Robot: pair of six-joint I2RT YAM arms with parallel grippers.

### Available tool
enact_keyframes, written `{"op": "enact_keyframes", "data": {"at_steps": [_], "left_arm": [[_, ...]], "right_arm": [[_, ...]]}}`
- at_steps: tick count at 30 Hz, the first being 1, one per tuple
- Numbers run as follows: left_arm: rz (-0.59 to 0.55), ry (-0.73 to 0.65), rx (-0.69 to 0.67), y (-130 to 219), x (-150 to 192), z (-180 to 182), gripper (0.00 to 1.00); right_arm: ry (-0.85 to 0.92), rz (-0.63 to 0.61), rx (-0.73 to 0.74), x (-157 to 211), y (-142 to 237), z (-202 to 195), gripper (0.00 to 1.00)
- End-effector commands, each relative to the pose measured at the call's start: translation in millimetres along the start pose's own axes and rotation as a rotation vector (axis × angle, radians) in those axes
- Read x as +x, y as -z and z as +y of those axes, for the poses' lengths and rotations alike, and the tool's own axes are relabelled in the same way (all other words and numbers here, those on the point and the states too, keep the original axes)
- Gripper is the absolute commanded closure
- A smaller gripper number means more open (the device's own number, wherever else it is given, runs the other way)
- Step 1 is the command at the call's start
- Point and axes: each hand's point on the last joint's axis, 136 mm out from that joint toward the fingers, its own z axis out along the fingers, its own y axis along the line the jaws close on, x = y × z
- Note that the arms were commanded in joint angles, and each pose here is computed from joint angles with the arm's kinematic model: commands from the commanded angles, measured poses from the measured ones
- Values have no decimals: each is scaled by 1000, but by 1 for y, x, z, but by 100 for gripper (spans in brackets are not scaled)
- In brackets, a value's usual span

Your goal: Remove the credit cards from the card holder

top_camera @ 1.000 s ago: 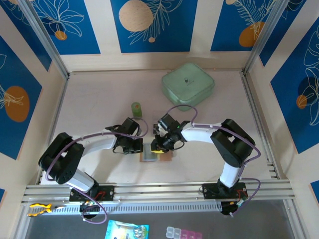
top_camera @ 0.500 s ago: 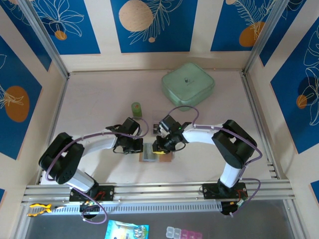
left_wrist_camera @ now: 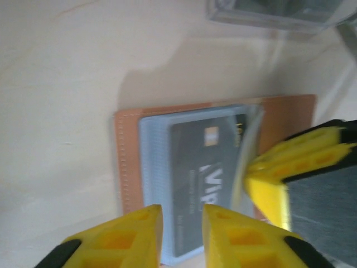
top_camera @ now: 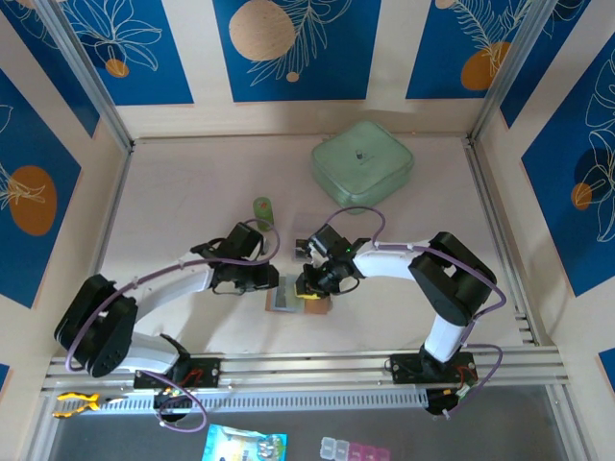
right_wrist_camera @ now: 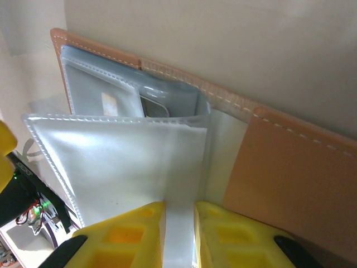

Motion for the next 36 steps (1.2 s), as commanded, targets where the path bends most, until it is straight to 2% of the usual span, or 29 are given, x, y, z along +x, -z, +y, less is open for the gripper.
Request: {"op": "enact_keyframes", "data": {"at_steps": [1,6,8,12,18,33,36], "left_arm": [[7,17,138,3,5,-28,68],[33,50,199,-8,14,-37,64],[48,58,182,-14,18,-34,68],[64,65,152,-22,24,-29,70],[67,66,173,-25,23,-35,76],[80,22,184,-26,20,-60,80],[93,7,188,-31,19,-68,86]], "right_arm": [[-22,10,-1,5,0,-3,78],[-19,11,-7,5,0,-2,78],[-20,12,-7,5,0,-1,78],[-16,10,-8,6,0,0,78],[-9,-13,-13,5,8,4,78],[15,-156,13,1,61,9,78],[21,-187,15,0,73,9,78]]}}
